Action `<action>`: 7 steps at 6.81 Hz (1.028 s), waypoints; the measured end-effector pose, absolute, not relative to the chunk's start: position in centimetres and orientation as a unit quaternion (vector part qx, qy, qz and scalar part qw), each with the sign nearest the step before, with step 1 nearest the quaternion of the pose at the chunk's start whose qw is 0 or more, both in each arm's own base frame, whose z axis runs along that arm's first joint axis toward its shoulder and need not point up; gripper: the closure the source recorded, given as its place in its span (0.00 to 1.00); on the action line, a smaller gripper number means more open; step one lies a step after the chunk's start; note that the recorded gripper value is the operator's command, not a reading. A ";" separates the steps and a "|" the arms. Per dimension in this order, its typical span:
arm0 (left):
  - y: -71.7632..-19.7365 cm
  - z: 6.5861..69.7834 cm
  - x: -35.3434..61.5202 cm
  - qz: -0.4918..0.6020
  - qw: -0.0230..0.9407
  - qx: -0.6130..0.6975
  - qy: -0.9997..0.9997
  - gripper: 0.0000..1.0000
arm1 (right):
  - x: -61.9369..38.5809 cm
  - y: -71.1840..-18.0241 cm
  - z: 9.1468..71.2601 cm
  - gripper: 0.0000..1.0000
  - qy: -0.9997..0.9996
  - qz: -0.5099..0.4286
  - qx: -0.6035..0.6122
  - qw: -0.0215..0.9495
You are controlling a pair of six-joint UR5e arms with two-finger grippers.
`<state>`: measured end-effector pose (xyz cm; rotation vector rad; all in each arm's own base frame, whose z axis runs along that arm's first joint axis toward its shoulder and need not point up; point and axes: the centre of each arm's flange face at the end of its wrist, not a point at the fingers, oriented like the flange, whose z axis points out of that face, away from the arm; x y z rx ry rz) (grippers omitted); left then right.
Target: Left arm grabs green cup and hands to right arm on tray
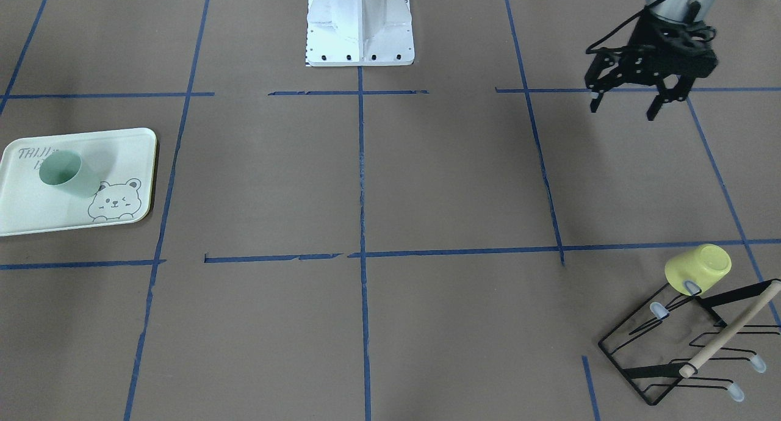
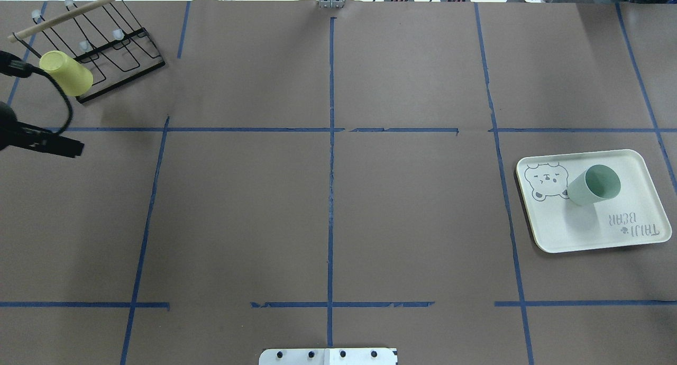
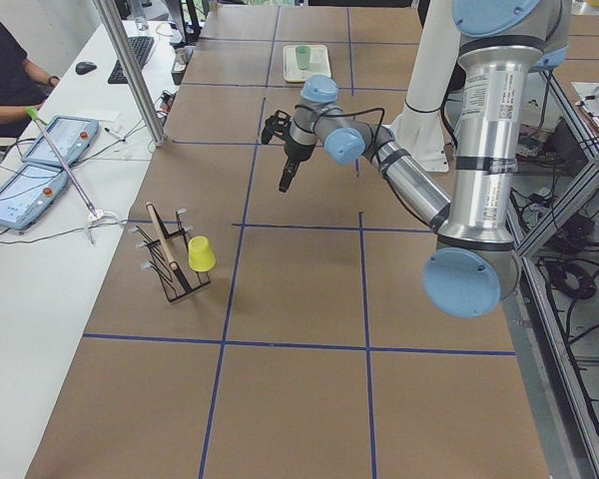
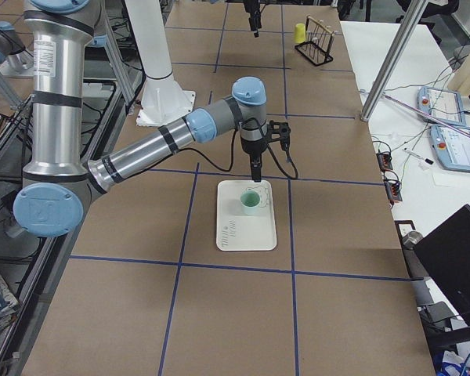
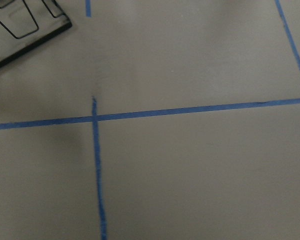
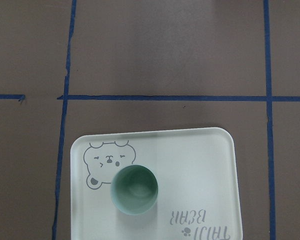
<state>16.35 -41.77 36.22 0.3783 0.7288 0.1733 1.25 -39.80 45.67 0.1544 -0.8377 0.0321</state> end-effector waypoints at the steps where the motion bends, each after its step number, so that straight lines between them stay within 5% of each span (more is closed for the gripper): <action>1: -42.8 39.1 11.4 0.111 0.917 0.175 0.341 0.00 | 2.8 -37.8 48.2 0.00 -0.400 -0.001 0.071 0.914; 4: -46.0 50.0 0.0 0.143 0.920 0.127 0.343 0.00 | 4.3 -34.4 53.6 0.00 -0.345 -0.028 0.049 0.937; 7: -40.8 57.8 -2.0 0.129 0.899 0.059 0.414 0.00 | 3.7 -34.1 54.6 0.00 -0.378 -0.027 0.030 0.925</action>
